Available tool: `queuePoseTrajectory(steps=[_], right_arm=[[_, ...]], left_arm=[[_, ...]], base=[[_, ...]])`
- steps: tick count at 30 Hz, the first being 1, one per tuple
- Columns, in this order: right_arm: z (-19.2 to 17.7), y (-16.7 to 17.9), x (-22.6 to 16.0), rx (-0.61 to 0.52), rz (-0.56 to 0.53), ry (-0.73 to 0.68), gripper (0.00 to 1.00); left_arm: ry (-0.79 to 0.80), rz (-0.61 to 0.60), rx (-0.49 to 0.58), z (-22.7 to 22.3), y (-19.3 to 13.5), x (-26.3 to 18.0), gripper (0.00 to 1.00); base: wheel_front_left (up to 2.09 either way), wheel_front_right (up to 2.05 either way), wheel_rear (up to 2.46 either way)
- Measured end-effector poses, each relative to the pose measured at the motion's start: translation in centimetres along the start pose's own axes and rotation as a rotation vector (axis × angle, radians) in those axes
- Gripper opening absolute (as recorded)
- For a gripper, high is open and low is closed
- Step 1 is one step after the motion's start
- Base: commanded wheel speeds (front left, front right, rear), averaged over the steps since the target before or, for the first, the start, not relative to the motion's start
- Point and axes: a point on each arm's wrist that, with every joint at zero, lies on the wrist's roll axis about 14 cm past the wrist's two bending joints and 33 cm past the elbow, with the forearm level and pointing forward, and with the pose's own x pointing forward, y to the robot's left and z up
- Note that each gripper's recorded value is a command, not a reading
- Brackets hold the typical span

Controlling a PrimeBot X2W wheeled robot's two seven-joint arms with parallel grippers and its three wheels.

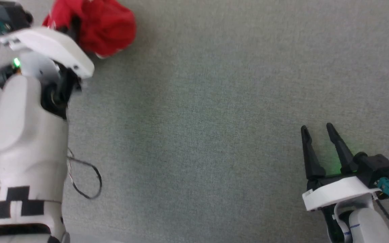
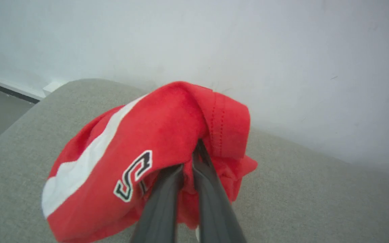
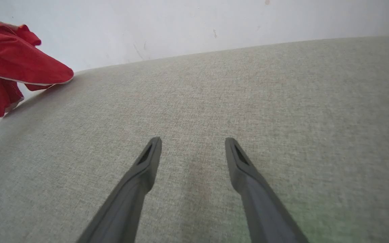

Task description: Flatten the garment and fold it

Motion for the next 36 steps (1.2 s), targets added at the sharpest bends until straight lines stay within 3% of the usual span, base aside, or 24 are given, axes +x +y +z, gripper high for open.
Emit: queuePoseTrajectory(steps=[7, 13, 16, 23, 31, 32, 33, 36], right_arm=[[1.9, 0.7, -1.5, 0.026, 0.001, -0.043, 1.00], [3.8, -0.8, -3.7, 0.036, -0.063, -0.093, 1.00], [4.6, -2.8, -5.4, 0.040, -0.131, -0.117, 1.00], [5.8, -6.2, -9.3, 0.035, -0.259, -0.161, 1.00], [6.4, -7.0, -11.1, 0.037, -0.295, -0.186, 1.00], [6.5, -6.9, -11.1, 0.039, -0.293, -0.188, 1.00], [6.5, -6.8, -11.1, 0.040, -0.290, -0.189, 1.00], [6.7, -6.4, -11.0, 0.046, -0.278, -0.196, 1.00]], left_arm=[[-0.291, -0.225, 0.054, 10.9, -7.3, -2.9, 0.00], [-0.306, -0.445, 0.057, 12.1, -15.6, -5.8, 0.00], [-0.201, -0.531, 0.087, 8.7, -19.1, -6.4, 0.00], [0.151, -0.643, 0.099, -4.5, -22.9, -8.8, 0.00], [0.556, -0.658, 0.152, -17.9, -21.8, -13.6, 0.00], [0.591, -0.653, 0.144, -18.7, -21.5, -14.1, 0.40], [0.608, -0.650, 0.126, -19.1, -21.4, -14.5, 1.00], [0.611, -0.651, 0.090, -18.8, -21.7, -15.0, 1.00]], base=[[0.00, 0.00, 0.00], [0.00, 0.00, 0.00], [0.00, 0.00, 0.00], [0.00, 0.00, 0.00], [0.00, 0.00, 0.00], [0.00, 0.00, 0.00], [0.00, 0.00, 0.00], [0.00, 0.00, 0.00]])
